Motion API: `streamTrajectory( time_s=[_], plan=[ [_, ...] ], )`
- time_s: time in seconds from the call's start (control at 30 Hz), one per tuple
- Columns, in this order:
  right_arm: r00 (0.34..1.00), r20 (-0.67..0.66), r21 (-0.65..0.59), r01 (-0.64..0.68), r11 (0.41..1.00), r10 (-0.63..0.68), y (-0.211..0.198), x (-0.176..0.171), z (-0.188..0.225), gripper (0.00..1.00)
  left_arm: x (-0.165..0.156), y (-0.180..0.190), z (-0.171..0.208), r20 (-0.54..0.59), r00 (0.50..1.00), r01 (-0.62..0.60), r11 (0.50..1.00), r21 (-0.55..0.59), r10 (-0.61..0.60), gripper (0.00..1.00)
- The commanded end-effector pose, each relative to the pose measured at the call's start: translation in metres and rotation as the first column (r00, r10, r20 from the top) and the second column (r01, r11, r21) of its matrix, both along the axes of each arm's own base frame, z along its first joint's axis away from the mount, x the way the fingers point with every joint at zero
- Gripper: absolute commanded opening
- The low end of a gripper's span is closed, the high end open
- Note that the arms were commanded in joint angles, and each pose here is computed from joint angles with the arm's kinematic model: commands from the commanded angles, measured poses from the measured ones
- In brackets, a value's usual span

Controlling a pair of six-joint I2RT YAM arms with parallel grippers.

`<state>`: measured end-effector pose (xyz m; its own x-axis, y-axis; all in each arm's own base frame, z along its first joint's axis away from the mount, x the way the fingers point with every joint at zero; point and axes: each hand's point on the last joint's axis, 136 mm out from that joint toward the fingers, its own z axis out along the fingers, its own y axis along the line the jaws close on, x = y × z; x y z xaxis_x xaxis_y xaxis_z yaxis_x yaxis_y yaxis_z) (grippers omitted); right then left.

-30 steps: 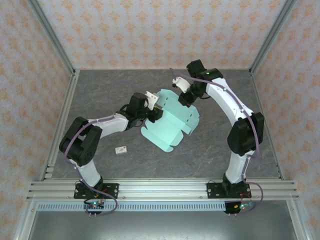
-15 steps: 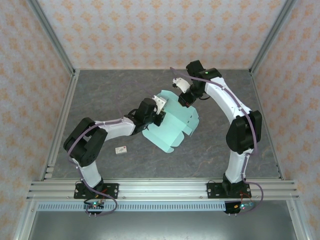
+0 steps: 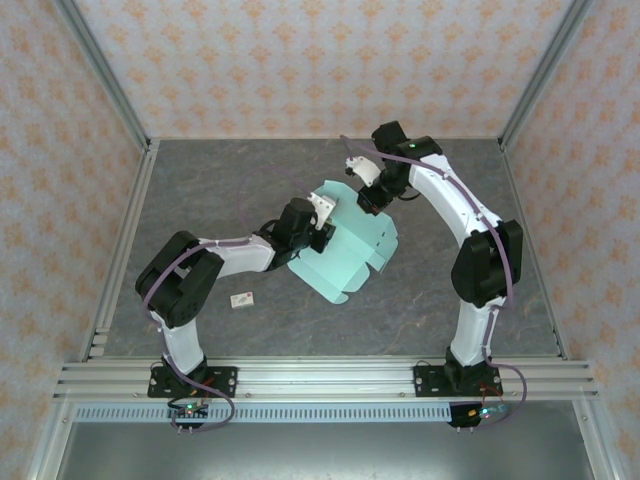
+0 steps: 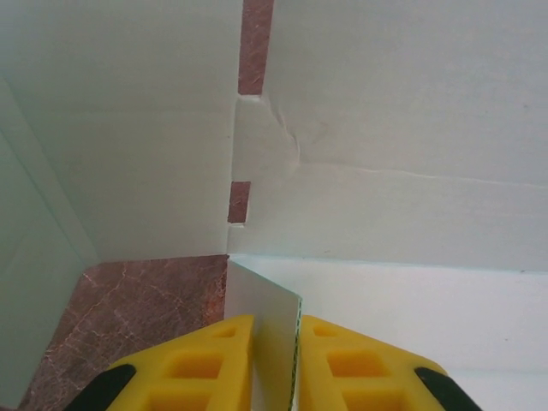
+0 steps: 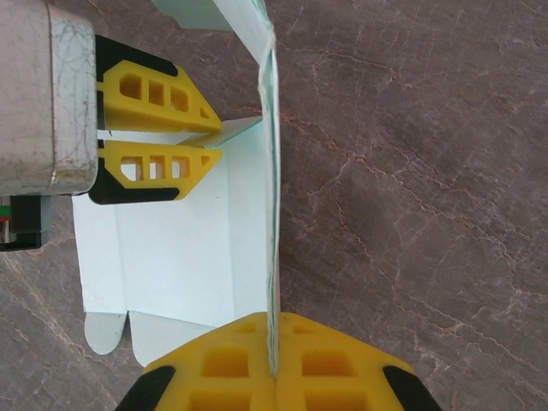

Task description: Fold the paper box

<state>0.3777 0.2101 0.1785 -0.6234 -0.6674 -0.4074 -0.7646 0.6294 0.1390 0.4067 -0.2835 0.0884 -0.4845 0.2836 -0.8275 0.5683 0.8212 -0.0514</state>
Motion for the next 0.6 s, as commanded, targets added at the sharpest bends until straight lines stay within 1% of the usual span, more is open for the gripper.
streamTrajectory(
  time_s=[0.0,0.07,0.17,0.3,0.43,0.5,0.57],
  plan=[
    [0.998,0.056,0.008,0.011,1.0,-0.012,0.001,0.01,0.009,0.0,-0.015,-0.012,0.024,0.031,0.998,0.063,0.997,-0.053,-0.061,0.25],
    [0.998,0.063,-0.015,0.01,1.0,-0.009,-0.004,0.01,0.008,0.0,-0.019,-0.008,0.029,0.031,0.998,0.061,0.997,-0.054,-0.06,0.28],
    [0.996,0.088,-0.032,0.01,0.999,-0.007,-0.01,0.012,0.011,0.0,-0.027,0.0,0.04,0.038,0.997,0.063,0.995,-0.074,-0.06,0.36],
    [0.993,0.122,-0.029,-0.007,1.0,0.01,-0.01,0.012,0.018,0.0,-0.037,0.013,0.055,0.014,0.998,0.066,0.989,-0.134,-0.064,0.41],
    [0.988,0.152,-0.017,-0.025,1.0,0.028,-0.009,0.011,0.022,0.0,-0.043,0.031,0.074,-0.012,0.999,0.034,0.976,-0.216,-0.037,0.42],
    [0.984,0.17,-0.018,-0.047,0.999,0.049,-0.009,0.008,0.022,0.0,-0.043,0.043,0.083,-0.033,0.999,-0.012,0.97,-0.243,0.005,0.42],
    [0.974,0.21,-0.044,-0.077,0.996,0.084,-0.009,0.007,0.022,0.0,-0.041,0.057,0.09,-0.062,0.996,-0.078,0.959,-0.271,0.063,0.42]
  ],
)
